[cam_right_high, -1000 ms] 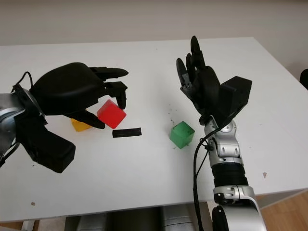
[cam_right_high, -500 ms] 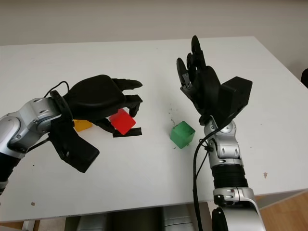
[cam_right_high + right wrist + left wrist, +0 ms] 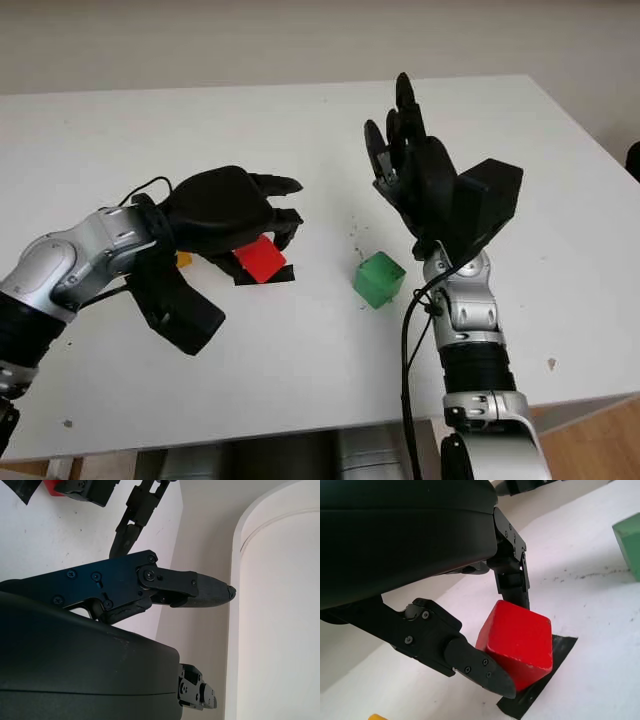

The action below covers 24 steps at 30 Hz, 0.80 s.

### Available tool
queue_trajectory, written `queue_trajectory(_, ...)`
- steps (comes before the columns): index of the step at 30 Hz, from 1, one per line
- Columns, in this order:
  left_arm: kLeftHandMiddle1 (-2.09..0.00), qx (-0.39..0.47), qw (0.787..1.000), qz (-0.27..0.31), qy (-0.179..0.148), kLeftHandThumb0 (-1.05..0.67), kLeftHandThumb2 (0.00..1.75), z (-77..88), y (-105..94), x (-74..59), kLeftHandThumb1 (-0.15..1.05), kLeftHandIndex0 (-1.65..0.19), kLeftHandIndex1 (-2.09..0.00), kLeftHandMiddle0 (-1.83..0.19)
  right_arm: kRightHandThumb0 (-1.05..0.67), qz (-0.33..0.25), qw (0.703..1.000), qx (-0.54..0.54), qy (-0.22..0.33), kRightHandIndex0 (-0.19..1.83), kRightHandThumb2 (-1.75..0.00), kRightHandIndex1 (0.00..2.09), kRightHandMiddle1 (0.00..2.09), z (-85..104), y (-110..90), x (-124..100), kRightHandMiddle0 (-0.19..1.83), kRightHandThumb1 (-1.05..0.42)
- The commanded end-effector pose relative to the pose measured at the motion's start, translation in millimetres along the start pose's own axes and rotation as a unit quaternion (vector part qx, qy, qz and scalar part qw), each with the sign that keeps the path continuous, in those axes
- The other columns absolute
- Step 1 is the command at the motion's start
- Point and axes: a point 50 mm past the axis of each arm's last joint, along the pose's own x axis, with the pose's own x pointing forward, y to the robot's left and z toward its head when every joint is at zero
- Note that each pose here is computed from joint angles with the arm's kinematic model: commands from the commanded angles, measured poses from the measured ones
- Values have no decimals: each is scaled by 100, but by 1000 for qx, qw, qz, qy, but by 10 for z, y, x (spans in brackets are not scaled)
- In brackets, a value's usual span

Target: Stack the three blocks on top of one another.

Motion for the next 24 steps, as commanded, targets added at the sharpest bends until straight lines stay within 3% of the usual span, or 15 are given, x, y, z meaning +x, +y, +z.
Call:
queue_trajectory(1, -6, 35, 999, 0, -2, -33, 6, -34, 57, 4, 84, -59, -122, -28, -62, -1, 1000, -1, -7, -19, -49, 0, 0, 37, -16, -17, -19, -105)
queue_trajectory(10, -5, 68, 997, -14, -18, -33, 5, 8, 6, 21, 84, -56, -134, -28, -62, -1, 1000, 0, -5, -19, -49, 0, 0, 46, -11, -26, -19, -105)
queue_trajectory(24, -6, 32, 998, -8, -48, -33, 5, 56, -33, 35, 85, -54, -137, -31, -61, -5, 1000, -2, -4, -19, -51, 0, 0, 46, 2, -20, -19, -105)
